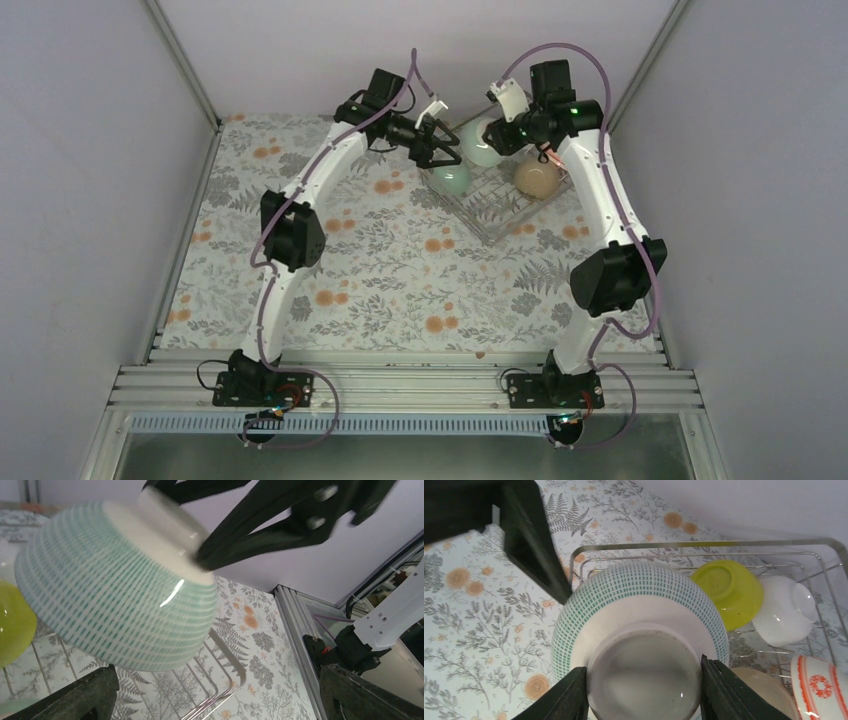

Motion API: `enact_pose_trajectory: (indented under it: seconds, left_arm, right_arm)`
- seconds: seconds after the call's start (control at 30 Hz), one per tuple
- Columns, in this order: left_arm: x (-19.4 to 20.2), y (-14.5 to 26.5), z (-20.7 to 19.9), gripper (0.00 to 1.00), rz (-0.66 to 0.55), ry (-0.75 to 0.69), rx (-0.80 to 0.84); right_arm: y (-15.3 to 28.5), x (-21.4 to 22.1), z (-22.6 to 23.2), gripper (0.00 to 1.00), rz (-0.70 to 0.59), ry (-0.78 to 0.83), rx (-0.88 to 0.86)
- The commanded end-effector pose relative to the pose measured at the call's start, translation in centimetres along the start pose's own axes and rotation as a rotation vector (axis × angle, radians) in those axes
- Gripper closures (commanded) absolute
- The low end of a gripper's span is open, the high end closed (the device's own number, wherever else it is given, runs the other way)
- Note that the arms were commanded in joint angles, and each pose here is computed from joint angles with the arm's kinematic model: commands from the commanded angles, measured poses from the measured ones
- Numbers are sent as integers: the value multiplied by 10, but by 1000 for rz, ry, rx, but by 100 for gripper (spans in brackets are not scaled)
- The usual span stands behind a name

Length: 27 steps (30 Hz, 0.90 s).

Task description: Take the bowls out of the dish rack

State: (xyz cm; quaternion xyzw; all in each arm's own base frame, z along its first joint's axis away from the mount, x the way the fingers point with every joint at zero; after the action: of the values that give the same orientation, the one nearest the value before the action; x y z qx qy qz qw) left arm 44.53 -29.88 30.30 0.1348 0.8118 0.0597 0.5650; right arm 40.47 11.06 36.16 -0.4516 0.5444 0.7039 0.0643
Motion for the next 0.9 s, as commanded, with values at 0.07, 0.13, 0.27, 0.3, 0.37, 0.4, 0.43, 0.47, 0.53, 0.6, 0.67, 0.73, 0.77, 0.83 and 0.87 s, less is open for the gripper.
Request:
enact_pose_trajectory:
  seconds: [0.07,0.13,0.27,0.3,0.37,0.4,0.43,0.47,0.53,0.6,0.67,0.73,0.77,0.83,0.87]
  left_arm:
    - [11,-9,16,0,-13,44,40]
    - [4,-7,16,0,-31,23,37]
    - [-6,1,17,0,-63,15,40]
    - [-7,3,16,0,-69,16,50]
    - [-10,6,15,0,-84,22,83]
    - [-11,7,13,0,-92,27,100]
    - [-12,7,11,0,-97,37,120]
    - [-15,8,9,0,-103,38,138]
    - [-17,9,4,4,-110,50,175]
    - [-21,10,-2,10,-116,57,208]
    - [-25,12,-7,19,-121,62,237]
    - [-29,12,-11,27,-122,58,253]
    - [-30,13,-13,29,-122,62,262]
    - [-32,13,-15,37,-122,66,281]
    - [-32,13,-16,42,-122,66,288]
  right_arm:
    - [15,-17,15,72,-95,14,-75]
    - [16,-19,20,72,-101,22,-82]
    - [17,-19,25,72,-97,31,-85]
    - [15,-18,25,72,-93,30,-87]
    - [9,-15,27,72,-82,31,-95]
    - [6,-15,27,72,-81,32,-99]
    - [5,-14,28,72,-81,35,-102]
    - [4,-15,28,73,-85,39,-105]
    - [3,-19,29,73,-98,45,-111]
    - [4,-24,29,72,-122,51,-116]
    - [4,-28,29,72,-143,56,-130]
    - [1,-31,30,71,-166,59,-155]
    - [-2,-33,31,71,-174,61,-172]
    - [-9,-33,32,70,-176,59,-204]
    - [-13,-33,32,70,-170,57,-210]
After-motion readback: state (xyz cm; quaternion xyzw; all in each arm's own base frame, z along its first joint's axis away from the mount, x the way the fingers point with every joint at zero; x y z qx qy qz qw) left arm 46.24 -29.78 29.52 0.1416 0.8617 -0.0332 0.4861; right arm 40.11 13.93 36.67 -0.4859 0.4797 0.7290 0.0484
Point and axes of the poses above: each gripper's point midway between its finger pads, its own y axis back along the fingers, its own z axis along the line the jaws close on, x = y × z, the point moved 9 cm from there along y, back along the fingers, and after that the axes turned 4 degrees about -y, right-handed, at the moved point
